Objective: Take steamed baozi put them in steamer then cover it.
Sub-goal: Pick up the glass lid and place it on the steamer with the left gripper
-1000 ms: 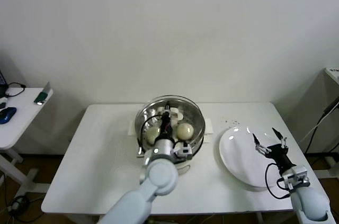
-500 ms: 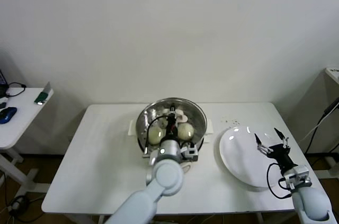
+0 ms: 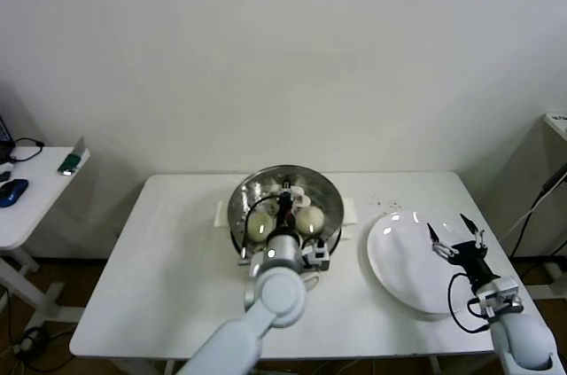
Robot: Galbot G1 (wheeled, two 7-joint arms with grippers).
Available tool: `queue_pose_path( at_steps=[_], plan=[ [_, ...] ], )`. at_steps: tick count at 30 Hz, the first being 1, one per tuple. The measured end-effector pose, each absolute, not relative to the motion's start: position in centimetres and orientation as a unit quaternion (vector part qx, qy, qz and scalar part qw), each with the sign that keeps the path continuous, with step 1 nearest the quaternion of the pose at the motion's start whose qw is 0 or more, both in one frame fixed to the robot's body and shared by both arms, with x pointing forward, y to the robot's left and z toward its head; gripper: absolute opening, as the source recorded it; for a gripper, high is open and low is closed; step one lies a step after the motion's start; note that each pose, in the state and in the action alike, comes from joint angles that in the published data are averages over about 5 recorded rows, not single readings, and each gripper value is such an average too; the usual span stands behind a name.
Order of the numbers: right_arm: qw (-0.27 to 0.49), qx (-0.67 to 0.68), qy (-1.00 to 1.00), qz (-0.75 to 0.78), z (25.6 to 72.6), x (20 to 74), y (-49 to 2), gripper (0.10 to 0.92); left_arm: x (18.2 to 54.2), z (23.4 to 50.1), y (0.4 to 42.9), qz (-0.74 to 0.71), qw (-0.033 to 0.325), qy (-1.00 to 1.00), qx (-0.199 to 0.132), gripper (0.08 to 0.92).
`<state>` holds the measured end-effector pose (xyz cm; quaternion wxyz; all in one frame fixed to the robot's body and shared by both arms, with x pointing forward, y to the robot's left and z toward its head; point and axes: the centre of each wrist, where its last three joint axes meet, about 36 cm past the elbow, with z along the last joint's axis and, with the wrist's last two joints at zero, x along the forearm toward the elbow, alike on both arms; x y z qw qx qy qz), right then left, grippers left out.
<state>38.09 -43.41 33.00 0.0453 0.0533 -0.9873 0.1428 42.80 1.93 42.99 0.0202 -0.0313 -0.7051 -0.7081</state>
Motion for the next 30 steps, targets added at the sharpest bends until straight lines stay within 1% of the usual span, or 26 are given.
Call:
queue_pose_path(
  at_steps=[15, 17, 21, 30],
  plan=[
    [0.045, 0.052, -0.987, 0.145, 33.0, 37.9, -43.7, 0.823, 42.8, 42.7, 2.0, -0.713, 0.023, -0.7, -0.032, 0.153],
    [0.045, 0.052, -0.987, 0.145, 33.1, 37.8, -43.7, 0.823, 42.8, 42.8, 2.2, -0.713, 0.024, -0.7, -0.033, 0.168],
    [0.045, 0.051, -0.987, 0.145, 33.1, 37.6, -43.8, 0.823, 42.6, 43.1, 2.4, -0.709, 0.024, -0.704, -0.037, 0.261],
    [0.053, 0.049, -0.986, 0.149, 33.5, 37.1, -44.3, 0.823, 41.3, 44.3, 3.3, -0.69, 0.017, -0.722, -0.048, 0.521]
  ],
)
